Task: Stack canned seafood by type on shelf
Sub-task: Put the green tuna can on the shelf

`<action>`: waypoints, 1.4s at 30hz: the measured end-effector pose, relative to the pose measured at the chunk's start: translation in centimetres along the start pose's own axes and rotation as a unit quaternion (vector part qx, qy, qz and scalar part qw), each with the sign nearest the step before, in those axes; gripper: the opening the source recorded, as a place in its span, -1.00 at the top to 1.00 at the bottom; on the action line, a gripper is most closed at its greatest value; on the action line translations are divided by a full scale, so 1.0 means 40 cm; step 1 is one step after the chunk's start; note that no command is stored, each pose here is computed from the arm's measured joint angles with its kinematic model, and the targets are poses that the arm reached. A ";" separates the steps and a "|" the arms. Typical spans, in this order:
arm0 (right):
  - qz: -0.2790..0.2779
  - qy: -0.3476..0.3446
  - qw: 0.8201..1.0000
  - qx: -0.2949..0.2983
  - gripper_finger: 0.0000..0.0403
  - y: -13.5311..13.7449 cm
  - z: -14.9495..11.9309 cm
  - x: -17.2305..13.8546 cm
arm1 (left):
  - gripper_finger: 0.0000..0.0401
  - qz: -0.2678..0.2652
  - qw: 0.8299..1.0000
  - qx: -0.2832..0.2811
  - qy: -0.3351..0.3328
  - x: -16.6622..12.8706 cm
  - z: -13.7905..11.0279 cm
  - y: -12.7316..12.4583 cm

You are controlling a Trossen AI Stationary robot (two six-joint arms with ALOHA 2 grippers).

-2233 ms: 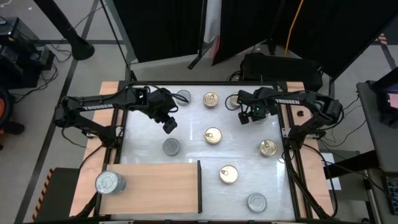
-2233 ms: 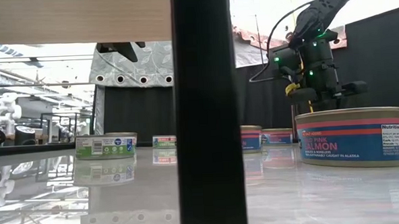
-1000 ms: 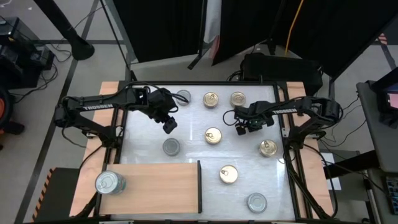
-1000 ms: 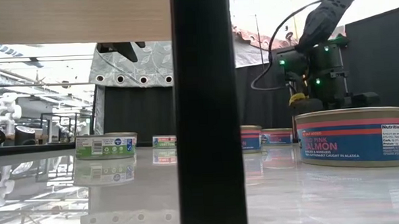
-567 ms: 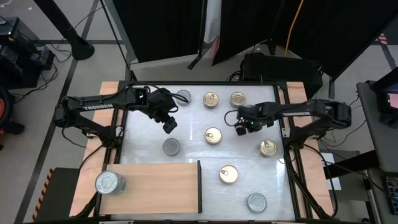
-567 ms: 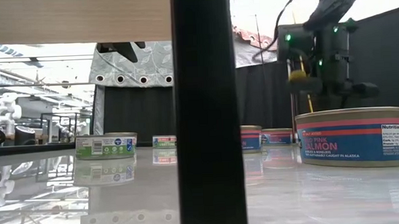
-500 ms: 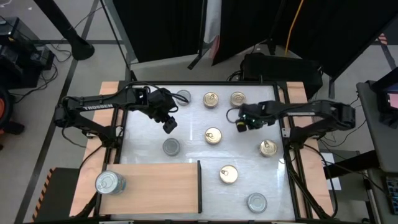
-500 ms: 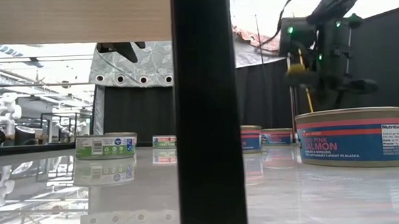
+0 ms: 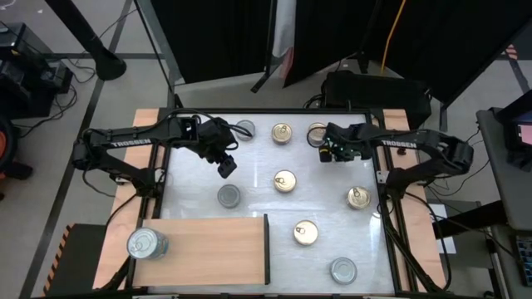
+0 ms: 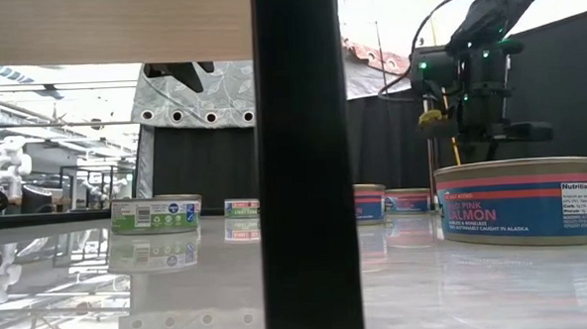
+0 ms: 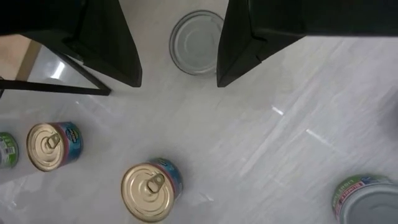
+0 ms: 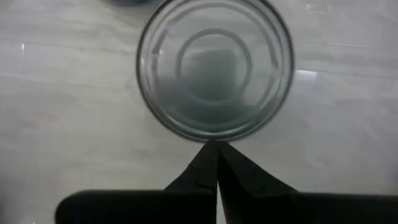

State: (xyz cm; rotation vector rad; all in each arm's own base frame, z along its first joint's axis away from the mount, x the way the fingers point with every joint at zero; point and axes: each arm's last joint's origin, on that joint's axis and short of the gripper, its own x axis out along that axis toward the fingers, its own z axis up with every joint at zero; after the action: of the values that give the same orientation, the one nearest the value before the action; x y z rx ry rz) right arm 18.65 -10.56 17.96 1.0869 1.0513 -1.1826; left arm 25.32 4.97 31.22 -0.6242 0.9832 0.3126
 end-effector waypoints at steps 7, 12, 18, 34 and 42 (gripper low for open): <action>0.003 0.000 1.000 0.001 1.00 0.012 0.007 0.018 | -0.07 0.002 1.000 -0.001 -0.001 0.000 0.000 0.000; -0.001 0.009 1.000 -0.002 1.00 0.017 0.007 0.026 | -0.07 0.002 1.000 0.000 -0.001 0.000 0.000 0.000; -0.009 0.025 1.000 -0.012 1.00 0.020 -0.007 0.038 | -0.07 0.003 1.000 0.000 -0.001 0.000 0.000 0.000; -0.040 0.008 0.999 -0.020 1.00 0.040 -0.052 0.114 | -0.07 0.004 1.000 0.000 0.001 0.000 -0.001 0.001; 0.021 0.002 0.998 -0.060 1.00 0.031 -0.066 0.043 | -0.07 0.009 1.000 0.001 -0.001 0.000 -0.001 0.002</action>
State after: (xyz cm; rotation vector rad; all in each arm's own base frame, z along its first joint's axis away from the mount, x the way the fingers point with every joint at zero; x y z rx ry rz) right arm 19.92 -8.17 15.92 1.0133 1.0835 -1.0705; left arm 25.27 5.00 31.19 -0.6139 0.9863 0.3275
